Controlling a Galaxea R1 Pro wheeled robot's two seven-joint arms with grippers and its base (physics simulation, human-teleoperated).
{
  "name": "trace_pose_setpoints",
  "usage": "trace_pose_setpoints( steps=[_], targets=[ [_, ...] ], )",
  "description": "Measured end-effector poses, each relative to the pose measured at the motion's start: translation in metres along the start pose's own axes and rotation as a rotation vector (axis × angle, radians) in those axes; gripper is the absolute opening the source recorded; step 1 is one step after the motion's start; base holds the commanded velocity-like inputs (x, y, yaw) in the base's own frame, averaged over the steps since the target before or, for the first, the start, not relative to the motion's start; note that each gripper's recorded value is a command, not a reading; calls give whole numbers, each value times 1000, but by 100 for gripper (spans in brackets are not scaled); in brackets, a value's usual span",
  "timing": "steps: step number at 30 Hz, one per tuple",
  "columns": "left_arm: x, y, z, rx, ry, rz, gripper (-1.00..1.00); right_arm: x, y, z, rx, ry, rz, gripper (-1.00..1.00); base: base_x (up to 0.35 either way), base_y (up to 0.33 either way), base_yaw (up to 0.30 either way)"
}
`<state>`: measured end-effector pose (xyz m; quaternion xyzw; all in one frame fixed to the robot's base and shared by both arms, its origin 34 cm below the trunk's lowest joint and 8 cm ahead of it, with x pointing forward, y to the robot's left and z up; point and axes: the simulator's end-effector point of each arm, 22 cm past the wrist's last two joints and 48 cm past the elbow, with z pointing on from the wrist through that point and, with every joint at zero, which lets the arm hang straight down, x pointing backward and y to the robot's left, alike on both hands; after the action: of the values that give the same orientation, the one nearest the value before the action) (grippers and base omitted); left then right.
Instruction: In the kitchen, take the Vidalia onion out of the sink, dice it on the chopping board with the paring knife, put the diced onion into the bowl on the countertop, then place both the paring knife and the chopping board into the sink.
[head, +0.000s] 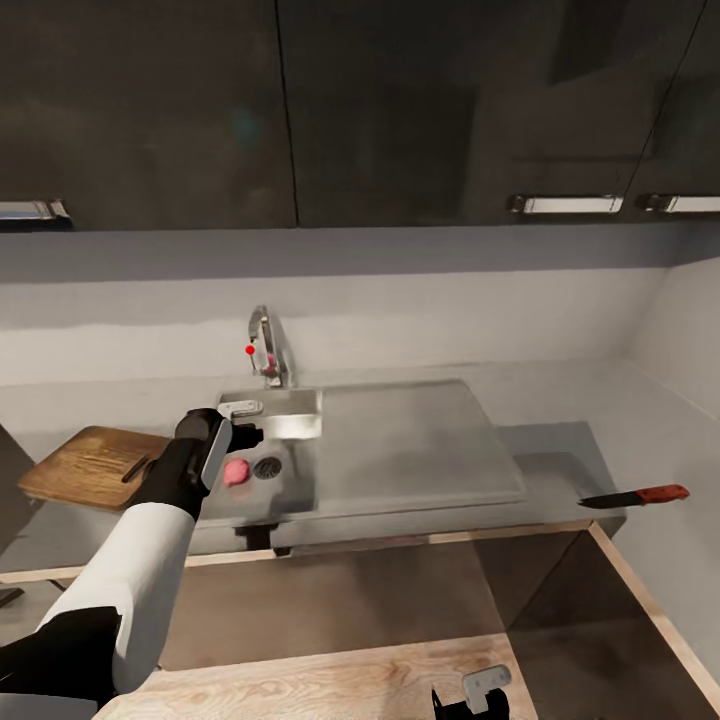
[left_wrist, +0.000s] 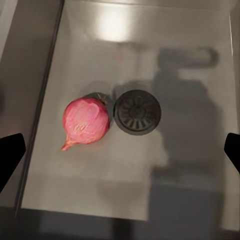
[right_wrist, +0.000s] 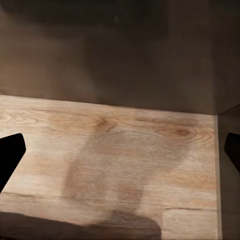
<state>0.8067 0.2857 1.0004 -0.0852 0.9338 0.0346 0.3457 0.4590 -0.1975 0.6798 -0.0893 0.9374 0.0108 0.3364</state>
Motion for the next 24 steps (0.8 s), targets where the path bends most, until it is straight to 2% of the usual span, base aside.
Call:
trace_pose_setpoints(
  steps=[15,24],
  targets=[
    [11,4,13,-11,22,4,100,11,2,2,-4,23,2,100,102,0,0],
    [19,11,22,-23,37,6,100,18,3,2,-6,38,3,100,20,0,0]
  ],
)
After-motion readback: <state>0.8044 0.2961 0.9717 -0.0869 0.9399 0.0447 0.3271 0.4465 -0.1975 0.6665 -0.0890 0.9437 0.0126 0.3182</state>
